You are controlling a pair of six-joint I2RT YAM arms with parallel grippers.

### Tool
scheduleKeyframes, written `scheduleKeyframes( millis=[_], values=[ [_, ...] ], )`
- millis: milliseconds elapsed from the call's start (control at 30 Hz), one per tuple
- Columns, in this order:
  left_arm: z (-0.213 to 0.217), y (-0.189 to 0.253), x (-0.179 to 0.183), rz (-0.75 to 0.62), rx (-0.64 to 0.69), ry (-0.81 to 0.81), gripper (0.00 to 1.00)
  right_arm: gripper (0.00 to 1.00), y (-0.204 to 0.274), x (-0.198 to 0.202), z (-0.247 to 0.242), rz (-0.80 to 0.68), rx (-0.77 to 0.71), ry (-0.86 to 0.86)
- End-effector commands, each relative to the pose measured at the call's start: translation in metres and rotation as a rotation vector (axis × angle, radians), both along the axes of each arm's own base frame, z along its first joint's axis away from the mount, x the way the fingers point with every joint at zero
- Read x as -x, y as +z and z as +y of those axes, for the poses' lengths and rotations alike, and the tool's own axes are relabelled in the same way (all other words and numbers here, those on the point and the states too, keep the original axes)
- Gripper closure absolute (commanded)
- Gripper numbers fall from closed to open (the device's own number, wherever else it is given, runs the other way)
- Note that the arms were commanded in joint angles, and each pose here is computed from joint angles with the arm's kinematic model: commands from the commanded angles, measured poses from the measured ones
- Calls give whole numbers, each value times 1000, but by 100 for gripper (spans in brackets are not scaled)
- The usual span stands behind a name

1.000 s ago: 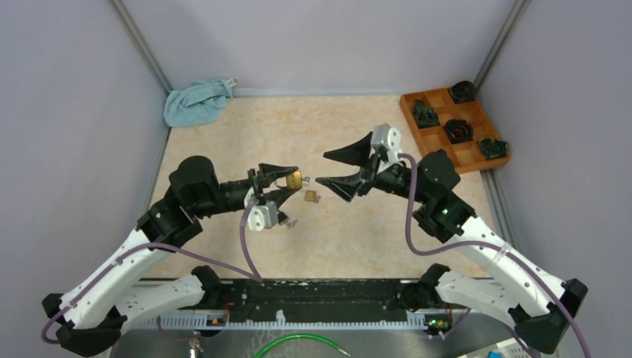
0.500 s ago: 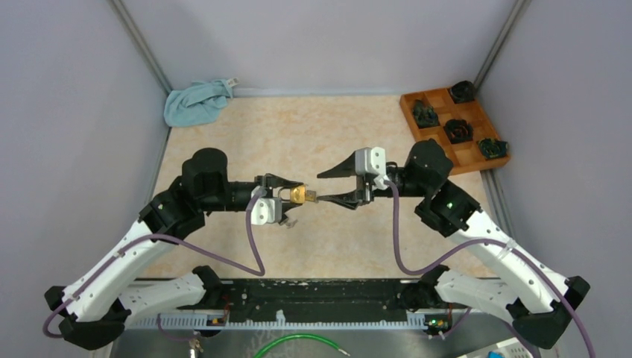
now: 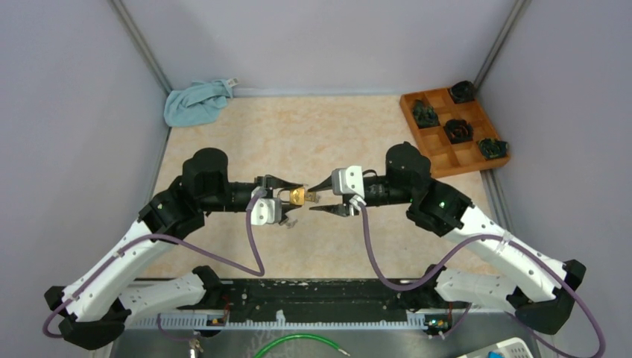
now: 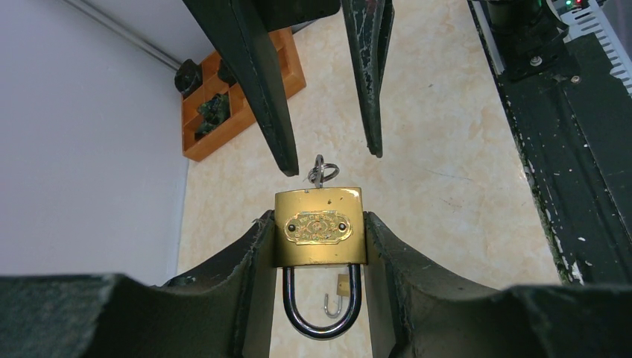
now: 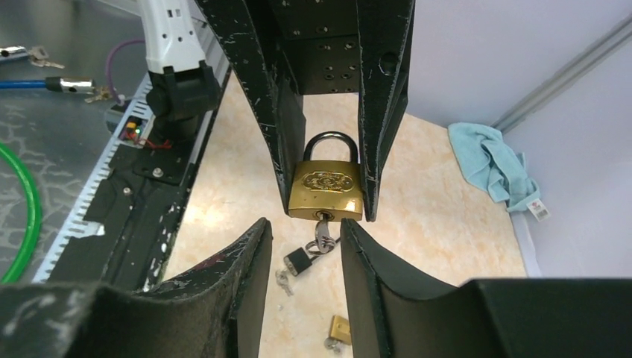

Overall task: Unlock with the key
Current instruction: Unlock the lock.

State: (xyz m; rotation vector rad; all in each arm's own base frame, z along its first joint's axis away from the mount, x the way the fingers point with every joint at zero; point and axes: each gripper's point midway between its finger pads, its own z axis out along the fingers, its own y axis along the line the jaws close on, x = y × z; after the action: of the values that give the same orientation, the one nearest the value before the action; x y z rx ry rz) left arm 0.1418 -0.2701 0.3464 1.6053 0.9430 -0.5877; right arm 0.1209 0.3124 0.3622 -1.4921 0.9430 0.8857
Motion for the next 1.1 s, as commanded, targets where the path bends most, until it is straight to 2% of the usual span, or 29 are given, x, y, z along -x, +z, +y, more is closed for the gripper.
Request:
scheduleKeyframes(
  millis=[0,200,433,500,533,600,633,833,1067],
  values=[
    [-1,19,4,-35,43,-21,100,63,21,-12,1,-114,-29,-74],
    [0,19,6,-40,39,-30,100,78,23,-19,6,-152,-37,-126],
    [0,21,8,-44,45,-40,100,88,18,-21,8,-155,-19,-130],
    [0,23,8,-50,47,-41,100,87,17,-21,6,-155,-14,-139],
    [0,22,8,-51,45,-40,100,84,17,-22,5,-156,-10,-144],
    [0,22,7,-54,44,-41,100,72,15,-24,2,-153,-2,-166],
    [0,23,8,-55,46,-42,100,71,14,-25,1,-156,2,-173],
    [0,25,7,-62,46,-43,100,74,12,-25,-9,-167,2,-201],
    [-1,24,5,-64,46,-37,100,85,23,-19,-8,-176,-39,-174]
  ],
)
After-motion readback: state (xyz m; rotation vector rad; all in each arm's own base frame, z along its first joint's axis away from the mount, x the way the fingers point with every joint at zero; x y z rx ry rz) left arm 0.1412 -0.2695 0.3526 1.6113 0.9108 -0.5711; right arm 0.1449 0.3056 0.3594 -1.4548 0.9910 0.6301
